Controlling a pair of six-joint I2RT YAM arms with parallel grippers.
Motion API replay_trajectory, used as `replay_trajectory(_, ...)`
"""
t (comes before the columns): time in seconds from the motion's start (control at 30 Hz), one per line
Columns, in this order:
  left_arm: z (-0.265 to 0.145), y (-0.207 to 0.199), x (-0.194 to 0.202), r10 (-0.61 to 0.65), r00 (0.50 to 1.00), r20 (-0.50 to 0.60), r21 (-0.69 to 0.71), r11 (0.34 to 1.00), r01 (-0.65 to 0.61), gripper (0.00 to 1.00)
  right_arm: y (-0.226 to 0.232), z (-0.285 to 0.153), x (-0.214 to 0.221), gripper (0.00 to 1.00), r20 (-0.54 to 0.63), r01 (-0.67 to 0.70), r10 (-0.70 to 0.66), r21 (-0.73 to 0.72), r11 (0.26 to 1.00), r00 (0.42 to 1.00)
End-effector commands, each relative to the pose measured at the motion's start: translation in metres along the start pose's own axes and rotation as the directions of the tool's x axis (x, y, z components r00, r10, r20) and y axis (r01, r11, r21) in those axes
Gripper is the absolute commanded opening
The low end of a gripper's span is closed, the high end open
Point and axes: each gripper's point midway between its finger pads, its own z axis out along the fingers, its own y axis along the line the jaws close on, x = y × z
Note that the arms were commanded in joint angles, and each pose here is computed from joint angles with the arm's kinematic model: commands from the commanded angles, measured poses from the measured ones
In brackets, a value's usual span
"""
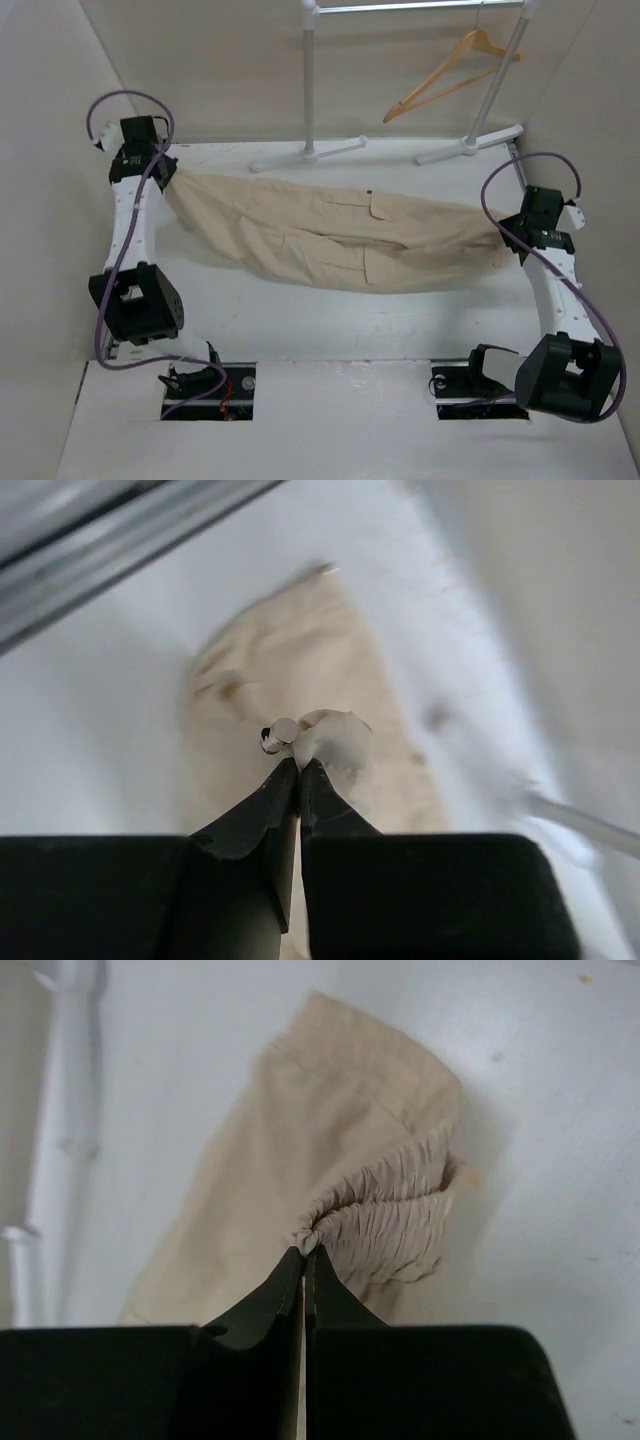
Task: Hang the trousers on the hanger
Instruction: Flatten out the trousers at the center of the board.
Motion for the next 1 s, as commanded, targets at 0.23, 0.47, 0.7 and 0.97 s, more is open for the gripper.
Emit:
replay_trajectory(0.23,-0.123,-0.006,-0.077,-0.181,0.968,0.172,0.171,0.974,0.151,0.01,0.093,-0.094,-0.079,0.0,0.09,-0.113,0.152,-0.341,0.933,0.984)
replay_trajectory(0.47,-0.073,0.097,-0.025,-0.278,0.959,0.048,-0.094,0.955,0.282,0.01,0.012,-0.045,-0.046,0.0,0.035,-0.228,0.236,-0.156,0.961,0.971)
replay_trajectory(0.7,-0.083,0.094,-0.033,-0.278,0.955,0.099,-0.092,0.953,0.287,0.01,0.006,-0.033,-0.068,0.0,0.056,-0.318,0.329,-0.15,0.936,0.943)
replay_trajectory(0.97,-0.135,-0.01,-0.068,-0.357,0.933,0.044,0.207,0.917,0.341,0.01,0.091,-0.078,-0.091,0.0,-0.069,-0.314,0.315,-0.424,0.85,0.947)
